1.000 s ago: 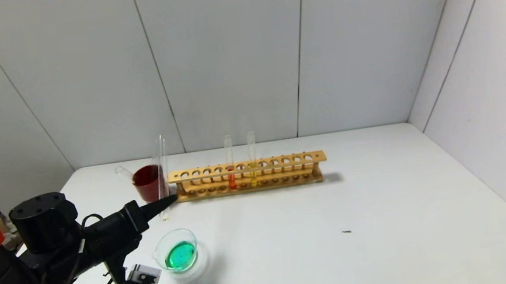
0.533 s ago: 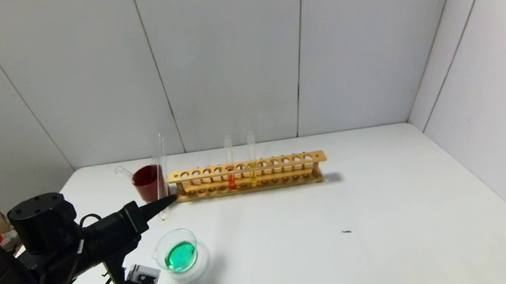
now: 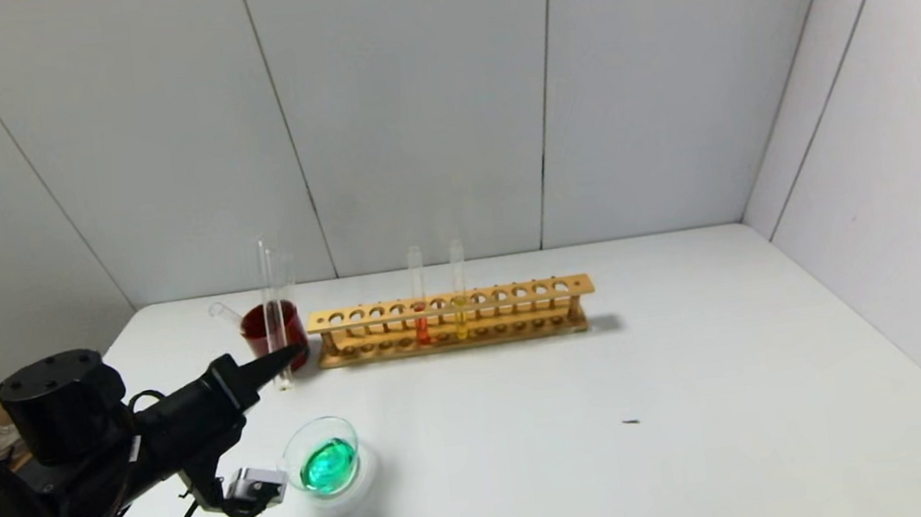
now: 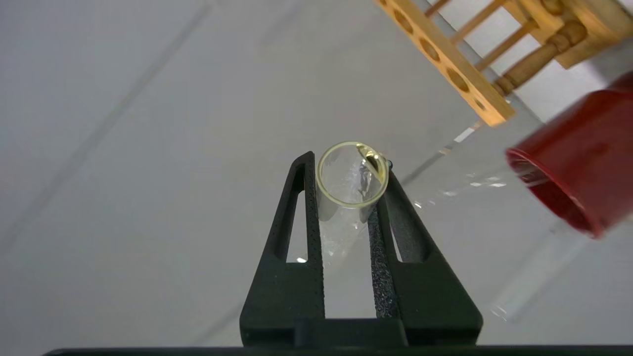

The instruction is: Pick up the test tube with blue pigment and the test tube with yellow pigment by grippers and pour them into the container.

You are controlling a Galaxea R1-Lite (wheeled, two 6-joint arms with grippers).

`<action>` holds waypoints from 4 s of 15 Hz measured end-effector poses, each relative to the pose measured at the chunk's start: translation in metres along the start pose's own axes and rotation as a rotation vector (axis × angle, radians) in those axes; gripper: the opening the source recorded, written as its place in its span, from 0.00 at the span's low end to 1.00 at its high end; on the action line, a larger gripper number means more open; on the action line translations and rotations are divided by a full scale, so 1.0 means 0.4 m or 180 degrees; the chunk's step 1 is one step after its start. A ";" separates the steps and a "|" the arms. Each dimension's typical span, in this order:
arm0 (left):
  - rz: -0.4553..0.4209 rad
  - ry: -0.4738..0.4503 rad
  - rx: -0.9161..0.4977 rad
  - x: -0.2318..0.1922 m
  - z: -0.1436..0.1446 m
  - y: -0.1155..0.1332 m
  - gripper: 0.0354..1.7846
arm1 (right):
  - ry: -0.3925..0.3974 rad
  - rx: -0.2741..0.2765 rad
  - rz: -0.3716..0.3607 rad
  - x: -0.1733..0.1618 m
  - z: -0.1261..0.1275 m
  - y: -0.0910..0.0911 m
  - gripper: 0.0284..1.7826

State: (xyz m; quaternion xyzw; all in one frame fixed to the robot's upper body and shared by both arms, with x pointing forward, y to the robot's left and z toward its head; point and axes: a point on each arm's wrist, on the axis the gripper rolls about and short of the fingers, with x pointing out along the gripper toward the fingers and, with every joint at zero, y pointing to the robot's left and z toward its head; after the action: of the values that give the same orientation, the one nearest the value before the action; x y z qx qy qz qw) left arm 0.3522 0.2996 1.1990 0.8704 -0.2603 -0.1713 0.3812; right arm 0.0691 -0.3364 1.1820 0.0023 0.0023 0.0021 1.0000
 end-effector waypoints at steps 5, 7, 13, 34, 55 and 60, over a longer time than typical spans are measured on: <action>-0.0011 0.1068 -0.1277 0.018 -0.046 0.107 0.16 | 0.0000 -0.0001 -0.0001 0.000 0.000 0.000 0.98; 0.0067 0.1600 -0.1962 0.032 -0.079 0.159 0.16 | 0.0000 0.0000 0.0000 0.000 0.000 0.000 0.98; 0.1282 0.2807 -0.4270 0.114 -0.248 0.392 0.16 | 0.0000 -0.0001 0.0000 0.000 0.000 0.000 0.98; 0.1033 0.2825 -0.6835 0.216 -0.173 0.128 0.16 | -0.0001 0.0000 0.0000 0.000 0.000 0.000 0.98; 0.1228 0.2628 -0.6555 0.240 -0.221 0.114 0.97 | 0.0000 0.0000 -0.0001 0.000 0.000 0.000 0.98; 0.1669 0.2371 -0.6319 0.030 -0.228 0.292 0.97 | -0.0001 0.0000 -0.0001 0.000 0.000 0.000 0.98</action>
State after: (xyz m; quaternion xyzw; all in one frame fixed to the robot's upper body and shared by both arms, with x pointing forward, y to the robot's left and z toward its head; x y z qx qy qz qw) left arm 0.3696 0.2779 1.3450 0.0898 -0.0518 0.0559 0.9930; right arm 0.0691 -0.3364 1.1821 0.0023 0.0021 0.0019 1.0000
